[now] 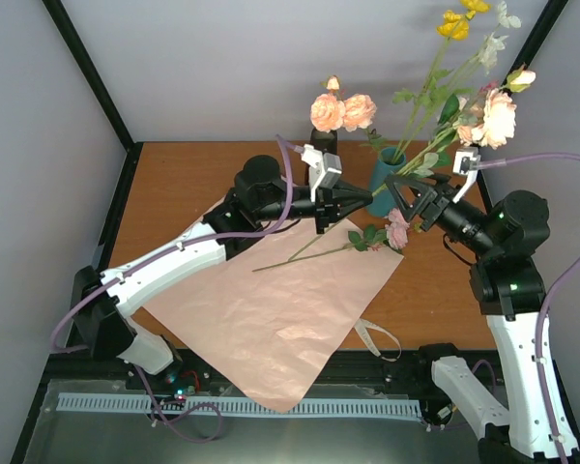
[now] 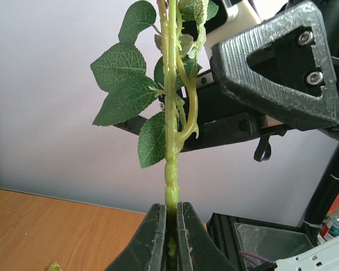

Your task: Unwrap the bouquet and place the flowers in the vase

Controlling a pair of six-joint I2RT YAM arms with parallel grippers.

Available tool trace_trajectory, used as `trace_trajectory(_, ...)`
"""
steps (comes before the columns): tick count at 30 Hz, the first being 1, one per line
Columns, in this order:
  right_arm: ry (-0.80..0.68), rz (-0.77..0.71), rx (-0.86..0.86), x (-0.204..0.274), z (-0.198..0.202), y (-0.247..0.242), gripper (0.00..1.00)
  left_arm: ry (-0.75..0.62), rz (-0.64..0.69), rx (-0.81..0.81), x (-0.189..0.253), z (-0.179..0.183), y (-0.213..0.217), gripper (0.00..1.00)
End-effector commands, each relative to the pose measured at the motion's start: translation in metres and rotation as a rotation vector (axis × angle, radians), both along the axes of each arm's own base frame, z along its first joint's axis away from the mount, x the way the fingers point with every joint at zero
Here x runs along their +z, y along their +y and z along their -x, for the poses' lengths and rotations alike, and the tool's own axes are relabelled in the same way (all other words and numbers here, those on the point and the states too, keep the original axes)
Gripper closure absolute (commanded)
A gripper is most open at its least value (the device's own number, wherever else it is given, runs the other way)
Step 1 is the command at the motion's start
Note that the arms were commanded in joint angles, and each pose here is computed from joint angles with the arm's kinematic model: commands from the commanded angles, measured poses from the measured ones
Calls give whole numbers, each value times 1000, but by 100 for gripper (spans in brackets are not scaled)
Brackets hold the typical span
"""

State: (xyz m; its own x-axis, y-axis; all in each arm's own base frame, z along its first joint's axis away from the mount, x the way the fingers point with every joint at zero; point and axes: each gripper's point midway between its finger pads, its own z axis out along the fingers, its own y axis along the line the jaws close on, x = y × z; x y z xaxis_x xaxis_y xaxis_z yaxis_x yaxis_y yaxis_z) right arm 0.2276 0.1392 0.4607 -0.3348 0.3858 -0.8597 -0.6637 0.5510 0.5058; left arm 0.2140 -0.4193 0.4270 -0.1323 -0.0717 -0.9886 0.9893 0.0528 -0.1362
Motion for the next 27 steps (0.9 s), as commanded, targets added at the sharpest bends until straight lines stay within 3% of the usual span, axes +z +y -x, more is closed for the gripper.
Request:
trace_trajectory(1,-50,-11,23,19,3,3,22,-30,57,-51,29,11,-5,100)
trace_trajectory(3,-45,-9,24,18,-1,3,31,-27,48,-53,25,11,-6,100)
trace_trajectory(8,-33,-7,17,18,-9,3,75,-23,31,-40,19,10,-6,100)
trace_trajectory(12,-34,0,1,21,-11,1,94,-34,28,-21,16,7,-4,99)
trace_trajectory(17,-44,19,-51,24,-15,-5,97,-56,2,-12,8,5,-6,91)
trace_trajectory(21,-46,50,-113,26,-22,-12,97,-79,-31,0,1,5,-3,61)
trace_trajectory(26,-47,108,-198,33,-37,-23,97,-105,-73,64,-12,4,10,36)
trace_trajectory(27,-51,121,-212,34,-39,-24,97,-108,-80,81,-15,3,13,27)
